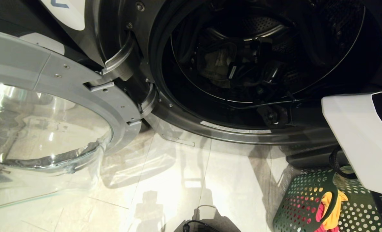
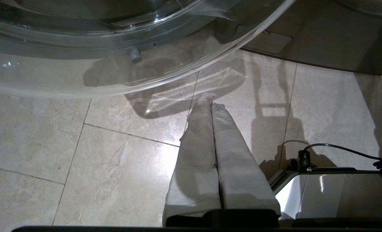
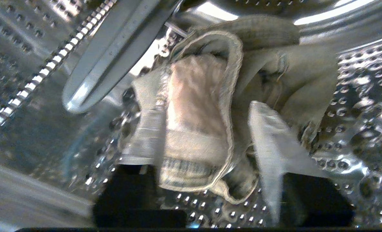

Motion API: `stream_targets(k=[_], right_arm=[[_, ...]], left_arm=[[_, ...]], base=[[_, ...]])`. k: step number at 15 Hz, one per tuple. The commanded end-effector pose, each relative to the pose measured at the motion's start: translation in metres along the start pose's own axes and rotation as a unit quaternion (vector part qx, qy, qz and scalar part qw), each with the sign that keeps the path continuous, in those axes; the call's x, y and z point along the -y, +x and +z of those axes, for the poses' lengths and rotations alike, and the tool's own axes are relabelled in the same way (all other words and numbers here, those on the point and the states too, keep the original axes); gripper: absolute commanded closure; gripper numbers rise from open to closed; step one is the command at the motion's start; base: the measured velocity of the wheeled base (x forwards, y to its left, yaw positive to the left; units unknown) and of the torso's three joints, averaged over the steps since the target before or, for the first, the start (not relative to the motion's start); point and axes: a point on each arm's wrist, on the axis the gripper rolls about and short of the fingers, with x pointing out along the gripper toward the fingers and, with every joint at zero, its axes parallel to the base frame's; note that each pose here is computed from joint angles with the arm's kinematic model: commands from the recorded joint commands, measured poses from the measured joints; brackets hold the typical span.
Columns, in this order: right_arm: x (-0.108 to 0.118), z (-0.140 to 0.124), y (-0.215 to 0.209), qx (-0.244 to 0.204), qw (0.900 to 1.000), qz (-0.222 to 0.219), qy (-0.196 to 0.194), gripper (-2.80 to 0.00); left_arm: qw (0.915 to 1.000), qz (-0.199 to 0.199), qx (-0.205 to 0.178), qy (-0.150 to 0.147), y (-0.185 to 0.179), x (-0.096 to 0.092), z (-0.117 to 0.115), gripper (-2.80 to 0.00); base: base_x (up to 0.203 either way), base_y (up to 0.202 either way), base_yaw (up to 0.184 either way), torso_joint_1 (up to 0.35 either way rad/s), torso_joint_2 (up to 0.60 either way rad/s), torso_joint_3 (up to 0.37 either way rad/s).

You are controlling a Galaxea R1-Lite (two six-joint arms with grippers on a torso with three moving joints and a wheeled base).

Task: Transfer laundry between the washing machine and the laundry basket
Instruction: Pick a cloth and place it into the basket

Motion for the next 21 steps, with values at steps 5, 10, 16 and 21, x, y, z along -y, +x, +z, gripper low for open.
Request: stream_targets(k=[5, 10, 16, 21], right_arm=[[0.002, -0.008, 0.002, -0.002, 1.0, -0.006, -0.003, -2.8], [0.002, -0.008, 0.002, -0.004, 1.0, -0.001, -0.003, -2.8], [0.006, -0.025, 0.003, -0.018, 1.0, 0.0, 0.004, -2.8], [0.008, -0.036, 0.004, -0.033, 0.999, 0.022, 0.033, -2.8]], left_arm=[[1.0, 0.0, -0.001, 0.0, 0.0, 0.0, 0.0, 0.0], [1.0, 0.0, -0.001, 0.0, 0.0, 0.0, 0.0, 0.0], [1.0, 0.0, -0.001, 0.0, 0.0, 0.0, 0.0, 0.0], [1.0, 0.0, -0.001, 0.001, 0.0, 0.0, 0.0, 0.0]], base=[[0.0, 0.0, 0.0, 0.0, 0.0, 0.0], [0.0, 0.0, 0.0, 0.0, 0.0, 0.0], [0.0, 0.0, 0.0, 0.0, 0.0, 0.0], [0.0, 0.0, 0.0, 0.0, 0.0, 0.0]])
